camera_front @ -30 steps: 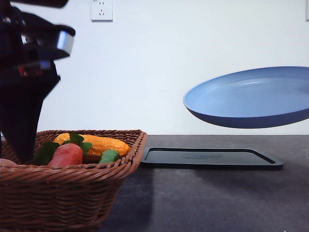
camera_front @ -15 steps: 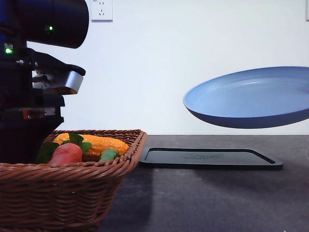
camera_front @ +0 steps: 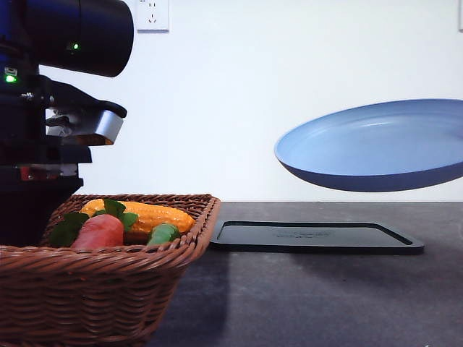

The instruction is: Transfer egg from basket to plate and serve

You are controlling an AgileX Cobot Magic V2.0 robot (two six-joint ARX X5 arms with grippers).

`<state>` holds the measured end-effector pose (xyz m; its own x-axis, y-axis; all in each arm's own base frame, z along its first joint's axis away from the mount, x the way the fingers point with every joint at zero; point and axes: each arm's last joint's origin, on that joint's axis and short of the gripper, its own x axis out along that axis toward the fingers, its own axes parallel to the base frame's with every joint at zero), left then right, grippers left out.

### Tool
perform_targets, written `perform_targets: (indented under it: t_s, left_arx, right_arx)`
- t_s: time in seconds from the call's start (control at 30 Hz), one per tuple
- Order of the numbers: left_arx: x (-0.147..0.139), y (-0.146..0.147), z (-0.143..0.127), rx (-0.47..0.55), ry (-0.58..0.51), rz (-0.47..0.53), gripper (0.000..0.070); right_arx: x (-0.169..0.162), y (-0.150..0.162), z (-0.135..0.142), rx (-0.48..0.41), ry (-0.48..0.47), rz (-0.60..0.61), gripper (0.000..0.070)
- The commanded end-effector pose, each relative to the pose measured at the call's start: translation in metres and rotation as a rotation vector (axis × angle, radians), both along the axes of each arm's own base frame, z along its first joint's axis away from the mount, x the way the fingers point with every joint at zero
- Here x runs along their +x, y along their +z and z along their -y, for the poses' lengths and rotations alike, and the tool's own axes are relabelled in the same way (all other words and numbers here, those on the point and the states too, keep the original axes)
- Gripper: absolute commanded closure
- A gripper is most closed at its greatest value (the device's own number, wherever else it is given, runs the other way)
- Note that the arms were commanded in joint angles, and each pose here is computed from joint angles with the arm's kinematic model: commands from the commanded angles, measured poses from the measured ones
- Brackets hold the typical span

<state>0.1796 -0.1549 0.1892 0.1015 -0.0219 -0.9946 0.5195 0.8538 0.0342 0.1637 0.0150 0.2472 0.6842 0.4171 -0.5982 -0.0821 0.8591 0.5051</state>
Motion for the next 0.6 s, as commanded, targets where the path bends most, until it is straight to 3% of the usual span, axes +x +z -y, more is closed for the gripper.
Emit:
perform_targets:
  t_s: [0.0,0.2,0.4,0.57]
  left_arx:
    - [0.006,0.007,0.007,-0.004,-0.017,0.031,0.0584]
    - [0.015,0.048,0.013,-0.075,-0.020,0.183,0.0584]
    - [0.020,0.108,0.026,-0.247,-0.036,0.358,0.0584]
    - [0.016,0.139,0.050,-0.415,-0.104,0.478,0.0584]
  right_arx:
    - [0.002,0.003,0.000,0.011,-0.004,0.015,0.0700]
    - [0.001,0.003,-0.001,0.027,0.014,0.008,0.0700]
    - [0.000,0.000,-0.005,0.114,0.082,-0.051,0.0700]
    - [0.001,-0.005,-0.014,0.144,0.160,-0.105,0.0700]
